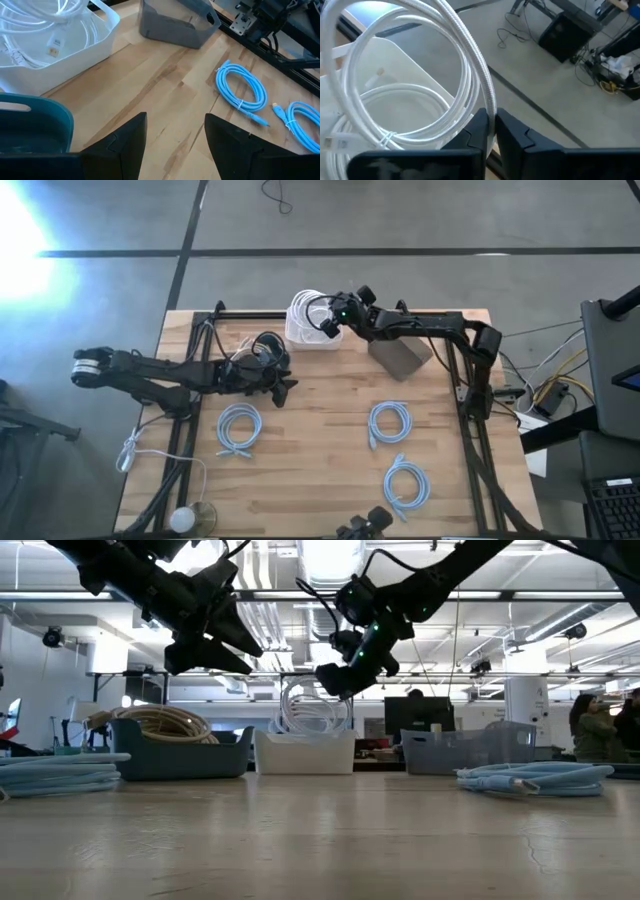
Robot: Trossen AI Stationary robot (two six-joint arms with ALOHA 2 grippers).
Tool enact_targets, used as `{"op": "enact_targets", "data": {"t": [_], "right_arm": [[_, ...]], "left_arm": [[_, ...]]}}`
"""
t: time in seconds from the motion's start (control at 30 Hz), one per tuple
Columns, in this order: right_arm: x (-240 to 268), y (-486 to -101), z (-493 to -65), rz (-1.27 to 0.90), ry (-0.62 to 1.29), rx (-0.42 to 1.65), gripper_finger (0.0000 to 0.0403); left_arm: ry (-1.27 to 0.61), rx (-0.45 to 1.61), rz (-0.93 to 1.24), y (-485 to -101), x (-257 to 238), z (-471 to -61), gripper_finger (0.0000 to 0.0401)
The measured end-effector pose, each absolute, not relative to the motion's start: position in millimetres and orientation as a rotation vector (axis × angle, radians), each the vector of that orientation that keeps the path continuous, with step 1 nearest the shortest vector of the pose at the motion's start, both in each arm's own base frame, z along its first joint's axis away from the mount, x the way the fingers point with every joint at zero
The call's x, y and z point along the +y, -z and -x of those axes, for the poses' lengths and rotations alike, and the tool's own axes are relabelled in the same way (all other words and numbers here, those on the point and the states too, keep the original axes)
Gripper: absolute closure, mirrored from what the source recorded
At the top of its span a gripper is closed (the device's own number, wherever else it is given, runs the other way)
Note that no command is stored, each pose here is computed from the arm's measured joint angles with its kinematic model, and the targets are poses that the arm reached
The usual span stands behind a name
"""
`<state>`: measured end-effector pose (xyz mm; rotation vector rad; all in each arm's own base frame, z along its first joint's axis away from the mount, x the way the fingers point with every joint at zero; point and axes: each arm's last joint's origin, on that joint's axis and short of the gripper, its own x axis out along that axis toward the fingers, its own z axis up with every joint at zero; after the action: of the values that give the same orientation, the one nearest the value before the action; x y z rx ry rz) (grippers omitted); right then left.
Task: Sort HDMI cables
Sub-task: Put the white HDMI cable into the white bin, then put the top right light blue HDMI cable into the black bin
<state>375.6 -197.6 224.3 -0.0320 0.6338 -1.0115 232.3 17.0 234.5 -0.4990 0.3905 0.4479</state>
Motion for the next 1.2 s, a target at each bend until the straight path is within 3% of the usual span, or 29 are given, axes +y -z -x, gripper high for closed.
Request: {"op": "enact_targets", "data": {"t": [0.37, 0.6, 1.0, 1.2], "right_arm": [[-192, -232, -373, 0.001, 0.919, 0.651, 0.0284], [-170, -245, -373, 0.013, 0.86, 0.694, 0.0247], [-77, -284, -340, 0.03, 0.68, 0.916, 0.0236], [-35, -289, -315, -0.087, 0.584, 1.064, 0.0236]], "left_arm": [[-0.461, 0.388, 0.494, -234, 17, -232, 0.0197], [-0.462, 0.391, 0.492, -234, 17, -232, 0.0197], [-0.472, 0.387, 0.441, -235, 18, -232, 0.0197], [-0.461, 0.355, 0.421, -238, 19, -234, 0.0197]]}}
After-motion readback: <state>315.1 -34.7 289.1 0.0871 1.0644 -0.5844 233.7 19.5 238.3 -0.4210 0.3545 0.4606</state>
